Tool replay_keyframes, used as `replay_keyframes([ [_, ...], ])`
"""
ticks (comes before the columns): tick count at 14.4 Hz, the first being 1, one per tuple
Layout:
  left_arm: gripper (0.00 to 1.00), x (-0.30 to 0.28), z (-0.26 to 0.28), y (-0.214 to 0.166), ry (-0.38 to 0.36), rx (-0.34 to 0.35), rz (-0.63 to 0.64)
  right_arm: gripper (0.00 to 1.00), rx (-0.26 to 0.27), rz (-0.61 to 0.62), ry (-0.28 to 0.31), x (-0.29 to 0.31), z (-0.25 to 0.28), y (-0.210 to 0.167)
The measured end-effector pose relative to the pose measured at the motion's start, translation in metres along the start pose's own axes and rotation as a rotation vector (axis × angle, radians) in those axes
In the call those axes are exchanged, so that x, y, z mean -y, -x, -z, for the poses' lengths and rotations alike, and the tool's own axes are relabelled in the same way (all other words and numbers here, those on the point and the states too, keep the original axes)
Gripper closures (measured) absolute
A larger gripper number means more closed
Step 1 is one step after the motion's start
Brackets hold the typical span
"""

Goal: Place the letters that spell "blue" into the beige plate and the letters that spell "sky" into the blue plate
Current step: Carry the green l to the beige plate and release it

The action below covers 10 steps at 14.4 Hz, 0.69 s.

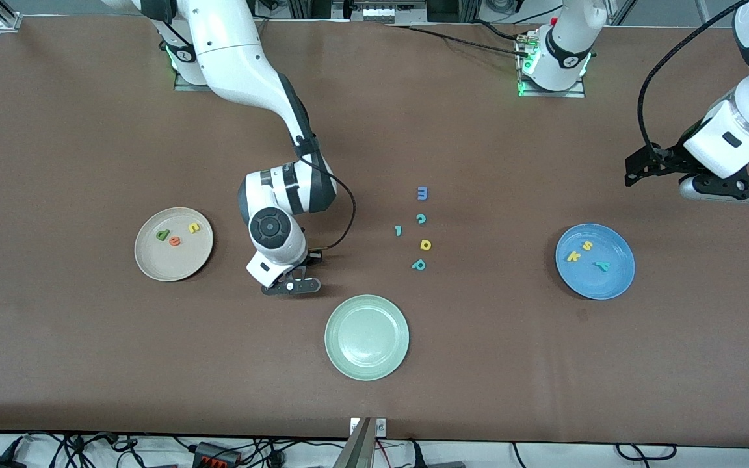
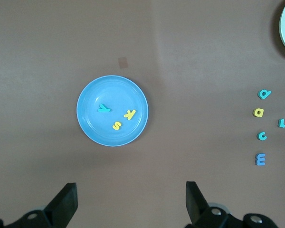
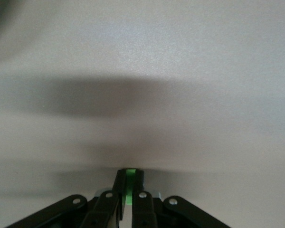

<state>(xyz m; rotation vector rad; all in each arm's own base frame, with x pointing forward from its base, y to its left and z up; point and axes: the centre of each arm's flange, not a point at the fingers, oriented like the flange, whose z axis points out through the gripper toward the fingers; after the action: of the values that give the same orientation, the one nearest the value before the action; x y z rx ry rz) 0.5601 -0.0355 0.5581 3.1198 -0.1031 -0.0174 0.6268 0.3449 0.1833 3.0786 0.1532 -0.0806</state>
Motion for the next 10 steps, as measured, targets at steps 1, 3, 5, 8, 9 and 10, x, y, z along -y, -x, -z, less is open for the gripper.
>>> replay_keyframes([
  [1,0.00,0.000,0.000,0.000,0.000,0.000,0.000,0.92,-0.003,-0.003,0.001,-0.002,0.003,-0.001],
  [3,0.00,0.000,0.000,0.000,0.000,0.000,0.000,0.92,-0.001,-0.024,0.008,-0.016,0.019,-0.007],
  [5,0.00,-0.001,0.000,0.000,0.000,0.000,-0.002,0.92,0.044,-0.071,0.009,-0.055,0.045,-0.014],
  [8,0.00,-0.007,0.000,0.000,0.000,0.000,-0.012,0.92,0.127,-0.073,-0.017,-0.136,0.072,-0.011],
  [9,0.00,-0.008,0.000,0.000,0.000,0.000,-0.014,0.92,0.146,-0.062,-0.027,-0.163,0.075,-0.004],
  [10,0.00,-0.008,0.000,0.000,0.000,0.001,-0.014,0.92,0.166,-0.045,-0.038,-0.189,0.075,0.005],
])
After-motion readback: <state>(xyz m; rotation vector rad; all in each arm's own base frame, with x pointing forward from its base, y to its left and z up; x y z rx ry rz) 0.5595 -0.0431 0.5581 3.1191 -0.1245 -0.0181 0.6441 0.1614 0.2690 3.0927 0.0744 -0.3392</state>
